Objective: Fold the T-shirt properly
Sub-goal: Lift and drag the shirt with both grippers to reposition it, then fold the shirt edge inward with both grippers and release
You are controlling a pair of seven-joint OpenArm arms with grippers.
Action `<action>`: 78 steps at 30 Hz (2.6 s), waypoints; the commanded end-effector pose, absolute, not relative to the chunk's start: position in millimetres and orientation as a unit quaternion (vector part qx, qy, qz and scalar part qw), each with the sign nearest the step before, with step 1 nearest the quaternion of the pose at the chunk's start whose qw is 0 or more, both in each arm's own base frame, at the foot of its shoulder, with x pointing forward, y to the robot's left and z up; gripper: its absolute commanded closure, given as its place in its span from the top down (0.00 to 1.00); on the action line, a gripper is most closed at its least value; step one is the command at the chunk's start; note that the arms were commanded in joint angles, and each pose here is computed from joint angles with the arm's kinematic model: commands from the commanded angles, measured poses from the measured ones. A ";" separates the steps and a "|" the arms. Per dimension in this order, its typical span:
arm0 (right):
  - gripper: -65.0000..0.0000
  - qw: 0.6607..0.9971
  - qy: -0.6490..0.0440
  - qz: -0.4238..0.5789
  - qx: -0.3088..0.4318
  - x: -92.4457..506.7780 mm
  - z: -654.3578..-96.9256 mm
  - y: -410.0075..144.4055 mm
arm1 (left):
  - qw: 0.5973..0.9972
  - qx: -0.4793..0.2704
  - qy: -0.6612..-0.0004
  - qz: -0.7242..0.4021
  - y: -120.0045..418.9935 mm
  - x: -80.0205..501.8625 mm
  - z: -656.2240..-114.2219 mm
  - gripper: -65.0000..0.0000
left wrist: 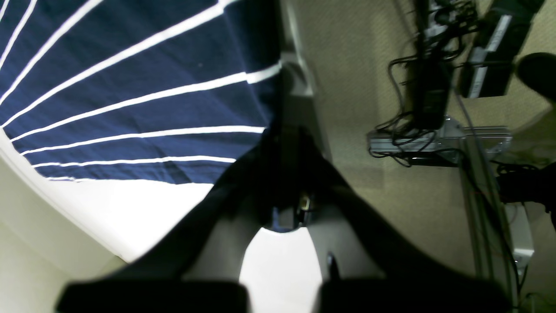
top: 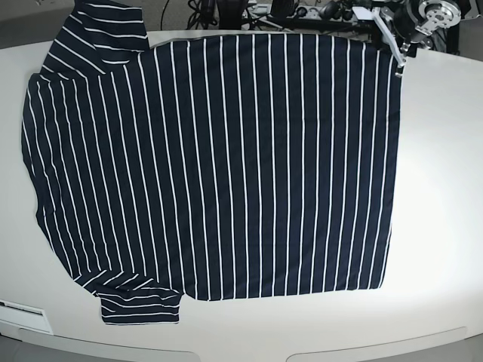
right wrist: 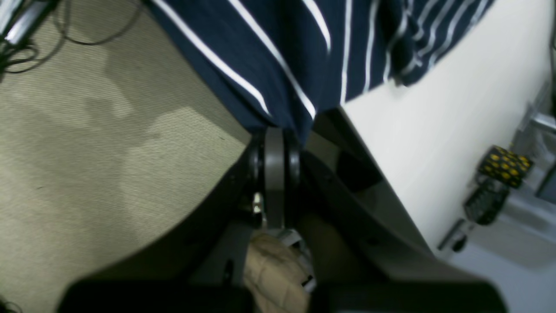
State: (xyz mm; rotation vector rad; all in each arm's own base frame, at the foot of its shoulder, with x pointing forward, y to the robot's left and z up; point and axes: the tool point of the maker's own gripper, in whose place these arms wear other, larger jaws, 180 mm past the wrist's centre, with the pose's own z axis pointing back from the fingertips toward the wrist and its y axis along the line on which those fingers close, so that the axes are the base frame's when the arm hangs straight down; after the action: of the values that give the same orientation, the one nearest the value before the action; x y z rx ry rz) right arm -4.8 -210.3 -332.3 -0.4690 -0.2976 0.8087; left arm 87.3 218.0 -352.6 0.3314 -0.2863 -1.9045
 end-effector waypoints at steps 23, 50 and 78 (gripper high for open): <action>0.00 0.677 -0.478 0.411 -0.379 198.0 -233.8 -194.6 | 0.540 0.272 -0.333 -0.723 191.2 201.5 -285.3 0.00; 0.00 0.692 -0.522 0.407 -0.289 311.4 -239.1 -205.1 | 0.621 0.275 -0.419 -0.602 220.4 278.9 -277.0 0.00; 0.00 0.802 -0.497 0.209 -0.258 362.5 -268.1 -244.7 | 0.790 0.209 -0.503 -0.281 249.3 354.9 -289.4 0.00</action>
State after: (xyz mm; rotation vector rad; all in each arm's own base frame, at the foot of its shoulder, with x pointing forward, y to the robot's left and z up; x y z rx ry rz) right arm 353.8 -239.6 -289.1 -0.5130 -1.0008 0.4433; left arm 346.7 246.3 -307.6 0.4215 -1.0271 -0.5978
